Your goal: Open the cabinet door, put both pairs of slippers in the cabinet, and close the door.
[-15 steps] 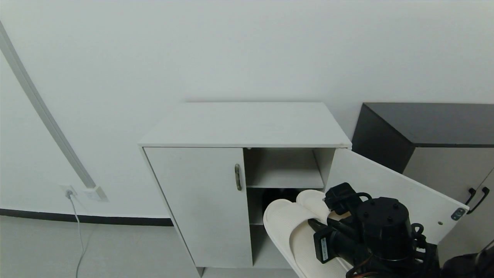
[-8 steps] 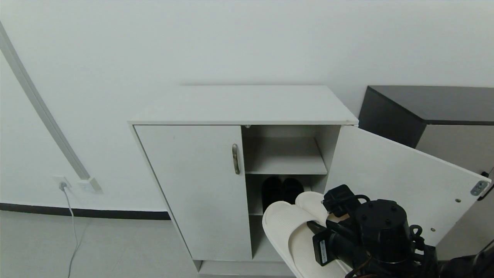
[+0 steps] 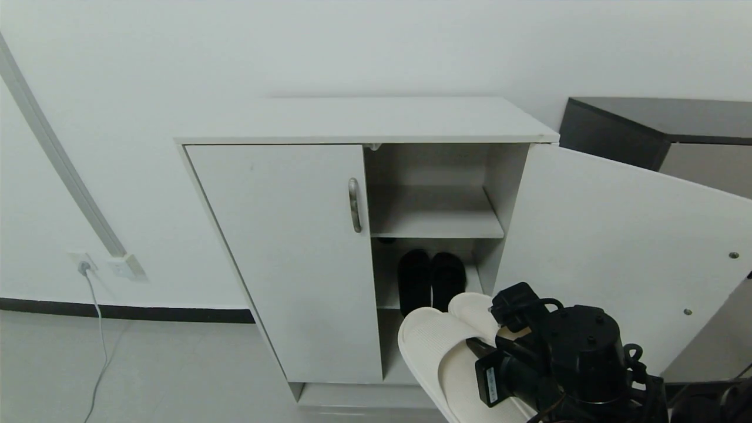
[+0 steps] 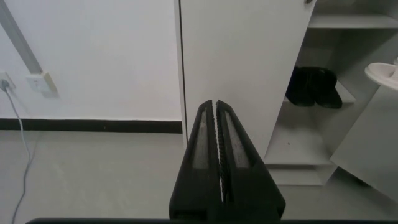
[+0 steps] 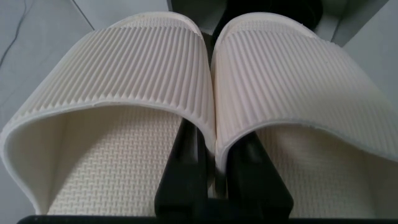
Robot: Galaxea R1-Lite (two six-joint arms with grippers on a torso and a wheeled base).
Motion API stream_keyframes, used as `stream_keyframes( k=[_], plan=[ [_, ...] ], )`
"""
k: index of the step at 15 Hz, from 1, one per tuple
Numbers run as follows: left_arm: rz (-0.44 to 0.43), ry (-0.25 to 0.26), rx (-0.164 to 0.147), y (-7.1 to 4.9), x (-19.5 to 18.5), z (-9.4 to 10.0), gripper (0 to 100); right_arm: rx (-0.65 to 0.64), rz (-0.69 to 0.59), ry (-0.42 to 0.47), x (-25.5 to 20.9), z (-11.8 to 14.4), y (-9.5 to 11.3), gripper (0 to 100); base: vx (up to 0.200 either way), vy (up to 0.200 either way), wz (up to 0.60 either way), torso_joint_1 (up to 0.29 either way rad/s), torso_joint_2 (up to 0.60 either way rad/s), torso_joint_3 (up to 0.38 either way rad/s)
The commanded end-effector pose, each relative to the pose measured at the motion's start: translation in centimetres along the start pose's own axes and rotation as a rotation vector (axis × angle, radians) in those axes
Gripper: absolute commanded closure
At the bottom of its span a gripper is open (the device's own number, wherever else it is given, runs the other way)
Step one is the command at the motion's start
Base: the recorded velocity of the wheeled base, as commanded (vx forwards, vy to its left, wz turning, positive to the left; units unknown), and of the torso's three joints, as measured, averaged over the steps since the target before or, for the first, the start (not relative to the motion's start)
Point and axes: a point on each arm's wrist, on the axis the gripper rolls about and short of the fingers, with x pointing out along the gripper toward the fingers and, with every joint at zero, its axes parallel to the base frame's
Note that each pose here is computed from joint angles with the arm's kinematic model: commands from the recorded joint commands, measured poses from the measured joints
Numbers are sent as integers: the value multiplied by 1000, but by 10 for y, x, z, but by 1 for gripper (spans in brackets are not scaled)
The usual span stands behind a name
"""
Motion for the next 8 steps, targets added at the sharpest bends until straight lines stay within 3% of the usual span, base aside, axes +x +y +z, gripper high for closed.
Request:
stream_keyframes(
  k=[1, 6, 8],
  plan=[
    [0, 1, 0, 0, 0, 0, 100, -1, 1, 2, 0, -1, 0, 100, 0, 0, 0, -95, 456, 364],
    [2, 1, 0, 0, 0, 0, 100, -1, 3, 1, 1, -1, 1, 100, 0, 0, 0, -41, 448, 396],
    [2, 1, -1, 0, 0, 0, 100, -3, 3, 5, 1, -2, 1, 100, 0, 0, 0, 1, 128, 116]
  ],
)
